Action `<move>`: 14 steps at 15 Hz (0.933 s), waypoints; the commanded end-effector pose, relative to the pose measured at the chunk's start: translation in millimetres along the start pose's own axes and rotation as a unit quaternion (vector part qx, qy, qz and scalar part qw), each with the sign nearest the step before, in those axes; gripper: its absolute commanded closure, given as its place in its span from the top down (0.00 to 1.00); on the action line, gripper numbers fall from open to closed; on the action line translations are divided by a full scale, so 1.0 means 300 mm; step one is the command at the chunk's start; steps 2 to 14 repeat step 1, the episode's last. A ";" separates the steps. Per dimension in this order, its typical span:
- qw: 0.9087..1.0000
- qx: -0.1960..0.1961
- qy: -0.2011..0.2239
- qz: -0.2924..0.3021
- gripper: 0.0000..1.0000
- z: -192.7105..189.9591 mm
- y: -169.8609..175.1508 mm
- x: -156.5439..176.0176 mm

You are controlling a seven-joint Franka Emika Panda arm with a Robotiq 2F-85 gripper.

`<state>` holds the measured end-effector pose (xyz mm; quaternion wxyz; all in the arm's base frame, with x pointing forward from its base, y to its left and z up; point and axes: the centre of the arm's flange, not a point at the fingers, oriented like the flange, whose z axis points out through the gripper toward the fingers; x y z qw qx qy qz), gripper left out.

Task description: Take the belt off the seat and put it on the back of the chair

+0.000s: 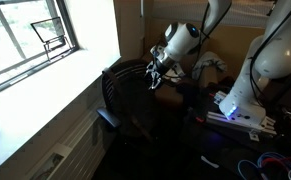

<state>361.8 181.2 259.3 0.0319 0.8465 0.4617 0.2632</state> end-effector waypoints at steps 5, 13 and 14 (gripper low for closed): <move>1.000 0.000 0.000 0.000 0.98 0.000 0.000 0.000; 1.000 0.000 0.000 0.000 0.98 0.000 0.000 0.000; 1.000 0.000 0.000 0.000 0.98 0.000 0.000 0.000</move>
